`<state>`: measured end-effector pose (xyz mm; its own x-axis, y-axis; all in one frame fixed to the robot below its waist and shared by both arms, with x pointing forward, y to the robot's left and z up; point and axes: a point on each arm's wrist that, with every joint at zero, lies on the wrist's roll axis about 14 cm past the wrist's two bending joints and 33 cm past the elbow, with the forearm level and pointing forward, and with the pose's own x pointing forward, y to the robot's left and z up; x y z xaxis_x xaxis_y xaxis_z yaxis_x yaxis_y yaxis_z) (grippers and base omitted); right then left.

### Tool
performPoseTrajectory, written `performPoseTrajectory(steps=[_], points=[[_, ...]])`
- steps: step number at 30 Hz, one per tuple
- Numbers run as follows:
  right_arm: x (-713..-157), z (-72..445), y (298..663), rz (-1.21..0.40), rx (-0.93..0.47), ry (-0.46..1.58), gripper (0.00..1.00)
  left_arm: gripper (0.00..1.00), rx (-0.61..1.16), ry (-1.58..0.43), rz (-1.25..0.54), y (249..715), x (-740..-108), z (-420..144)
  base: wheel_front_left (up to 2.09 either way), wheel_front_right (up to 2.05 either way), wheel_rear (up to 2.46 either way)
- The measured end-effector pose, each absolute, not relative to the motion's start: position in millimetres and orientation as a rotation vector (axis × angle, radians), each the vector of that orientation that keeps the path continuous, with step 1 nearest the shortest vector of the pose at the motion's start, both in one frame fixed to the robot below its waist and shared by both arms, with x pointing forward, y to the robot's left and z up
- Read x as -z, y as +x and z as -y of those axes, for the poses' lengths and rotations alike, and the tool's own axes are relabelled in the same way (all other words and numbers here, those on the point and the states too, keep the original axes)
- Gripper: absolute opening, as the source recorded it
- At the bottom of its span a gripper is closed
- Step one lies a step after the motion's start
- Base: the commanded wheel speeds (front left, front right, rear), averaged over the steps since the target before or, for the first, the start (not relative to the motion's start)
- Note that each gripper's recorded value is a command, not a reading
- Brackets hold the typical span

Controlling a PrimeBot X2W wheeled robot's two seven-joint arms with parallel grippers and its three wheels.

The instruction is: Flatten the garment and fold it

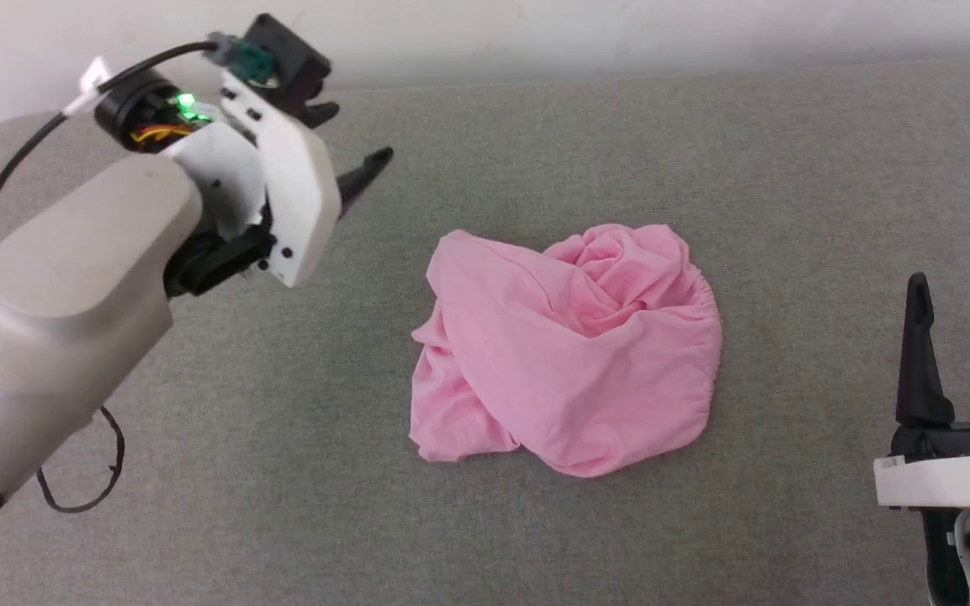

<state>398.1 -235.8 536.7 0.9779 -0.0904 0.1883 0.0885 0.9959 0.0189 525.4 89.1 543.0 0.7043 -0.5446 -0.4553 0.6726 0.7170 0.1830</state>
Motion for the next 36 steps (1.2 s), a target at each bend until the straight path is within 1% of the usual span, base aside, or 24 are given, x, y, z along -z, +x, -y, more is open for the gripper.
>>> performPoseTrajectory(steps=[8,15,18,22,23,24,25,28,31,34,36], points=[[-533.3,243.1,390.0,0.176,0.113,0.013,1.0,1.0,0.837,0.501,-0.636,487.2,-501.3,-51.9,0.0,0.0,0.0],[-529.7,256.1,384.0,0.161,0.153,0.006,1.0,1.0,0.916,0.575,-0.889,445.3,-429.2,-46.5,0.0,0.0,0.0],[-528.3,262.4,382.3,0.155,0.172,0.0,1.0,1.0,0.931,0.6,-0.943,437.2,-406.6,-47.2,0.0,0.0,0.0],[-524.9,269.3,379.9,0.143,0.194,-0.003,1.0,1.0,0.927,0.62,-0.978,439.3,-387.9,-49.2,0.0,0.0,0.0],[-523.9,271.0,379.0,0.139,0.199,-0.005,1.0,0.87,0.932,0.619,-0.983,439.7,-386.2,-47.9,0.0,0.0,0.0],[-523.0,272.5,378.2,0.136,0.204,-0.007,1.0,0.21,0.938,0.619,-0.982,440.2,-385.5,-46.2,0.0,0.0,0.0],[-522.3,273.8,377.7,0.133,0.208,-0.009,1.0,0.0,0.945,0.62,-0.969,441.1,-385.9,-44.2,0.0,0.0,0.0],[-522.4,276.3,376.0,0.133,0.216,-0.01,1.0,0.0,0.974,0.563,-0.906,440.9,-391.5,-35.6,0.0,0.0,0.0],[-523.7,275.2,376.0,0.138,0.212,-0.007,1.0,0.0,0.98,0.492,-0.785,447.4,-406.3,-31.0,0.0,0.0,0.0],[-524.2,270.7,375.8,0.141,0.199,-0.001,1.0,0.0,0.944,0.356,-0.635,459.8,-434.1,-34.5,0.0,0.0,0.0],[-524.3,266.2,376.2,0.142,0.186,0.006,1.0,0.0,0.888,0.281,-0.573,461.6,-444.8,-47.5,0.0,0.0,0.0]])
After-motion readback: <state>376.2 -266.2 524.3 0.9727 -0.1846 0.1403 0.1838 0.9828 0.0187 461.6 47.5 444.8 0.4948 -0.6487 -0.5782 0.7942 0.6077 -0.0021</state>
